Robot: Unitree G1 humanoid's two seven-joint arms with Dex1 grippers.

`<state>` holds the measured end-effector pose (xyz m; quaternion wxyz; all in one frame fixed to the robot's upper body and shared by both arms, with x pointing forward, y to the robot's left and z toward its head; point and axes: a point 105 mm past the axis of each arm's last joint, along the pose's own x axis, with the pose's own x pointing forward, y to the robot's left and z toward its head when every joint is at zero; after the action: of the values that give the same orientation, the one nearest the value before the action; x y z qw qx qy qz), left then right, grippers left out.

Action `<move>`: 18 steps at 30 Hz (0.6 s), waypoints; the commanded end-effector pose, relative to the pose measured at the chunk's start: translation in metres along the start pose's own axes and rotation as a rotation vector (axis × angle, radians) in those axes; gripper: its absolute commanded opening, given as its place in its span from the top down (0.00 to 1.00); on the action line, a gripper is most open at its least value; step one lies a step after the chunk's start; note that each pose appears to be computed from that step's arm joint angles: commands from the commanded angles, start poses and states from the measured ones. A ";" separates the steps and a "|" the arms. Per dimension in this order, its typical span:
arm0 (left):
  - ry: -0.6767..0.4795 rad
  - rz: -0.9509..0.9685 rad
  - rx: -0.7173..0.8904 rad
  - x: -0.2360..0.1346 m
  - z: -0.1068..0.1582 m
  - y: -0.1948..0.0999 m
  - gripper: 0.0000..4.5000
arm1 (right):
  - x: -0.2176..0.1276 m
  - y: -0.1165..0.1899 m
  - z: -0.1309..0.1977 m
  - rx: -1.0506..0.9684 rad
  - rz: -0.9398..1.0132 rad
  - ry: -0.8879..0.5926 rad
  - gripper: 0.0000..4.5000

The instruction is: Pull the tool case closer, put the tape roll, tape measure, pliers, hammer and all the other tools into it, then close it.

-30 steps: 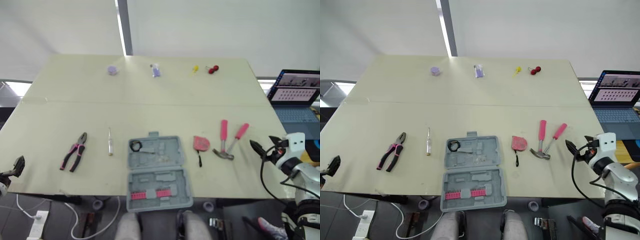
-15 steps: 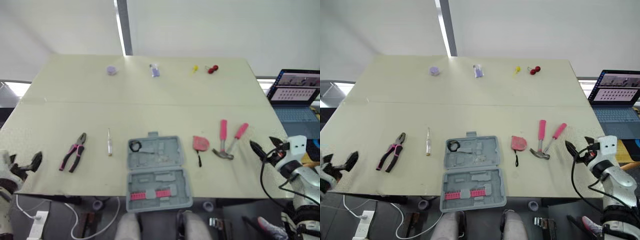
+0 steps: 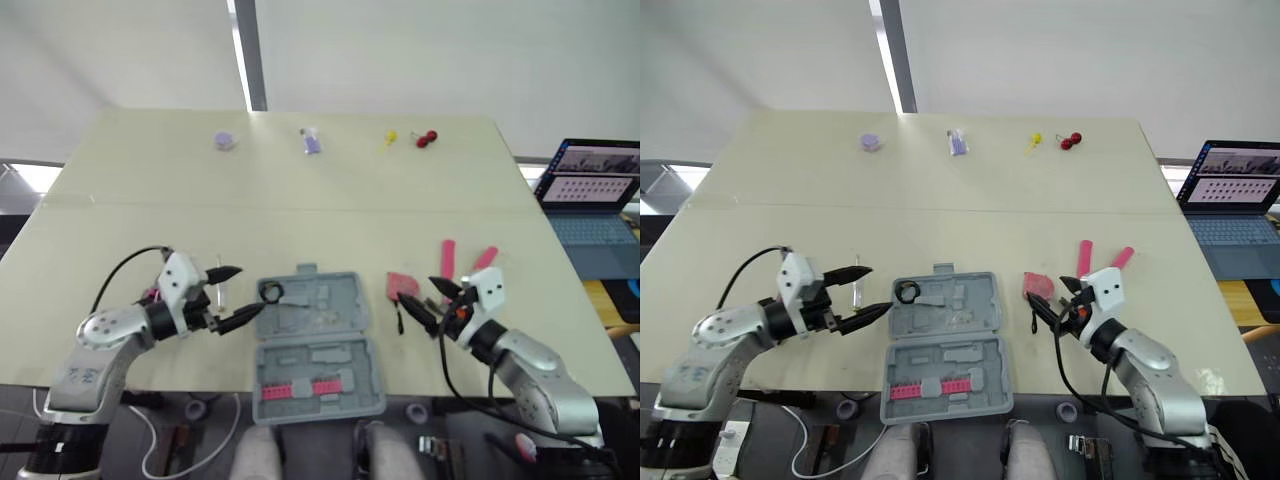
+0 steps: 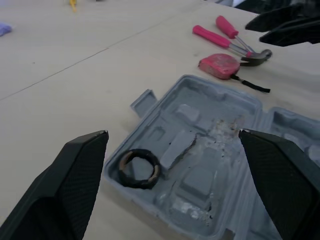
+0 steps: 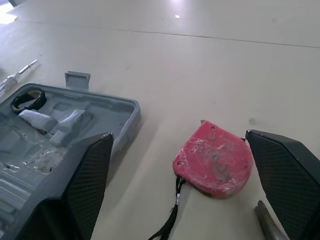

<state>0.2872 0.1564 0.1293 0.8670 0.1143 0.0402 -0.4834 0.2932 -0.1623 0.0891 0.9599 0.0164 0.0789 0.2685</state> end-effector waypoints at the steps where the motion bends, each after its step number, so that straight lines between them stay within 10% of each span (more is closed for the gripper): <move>1: -0.025 -0.123 0.084 0.019 0.010 -0.020 0.00 | -0.001 0.013 0.000 -0.037 -0.016 0.019 0.00; 8: -0.035 -0.254 0.139 0.041 0.002 -0.043 0.00 | -0.008 0.008 -0.024 -0.051 -0.133 0.102 0.00; 12: -0.040 -0.282 0.151 0.048 0.001 -0.048 0.00 | -0.005 0.010 -0.034 -0.043 -0.147 0.133 0.41; 18: -0.053 -0.289 0.157 0.054 0.002 -0.050 0.00 | 0.007 0.009 -0.040 -0.029 -0.170 0.144 0.41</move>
<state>0.2729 0.0886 0.1066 0.7823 0.1541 0.0128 -0.6034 0.2843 -0.1485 0.0453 0.9670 -0.0179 0.1547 0.2014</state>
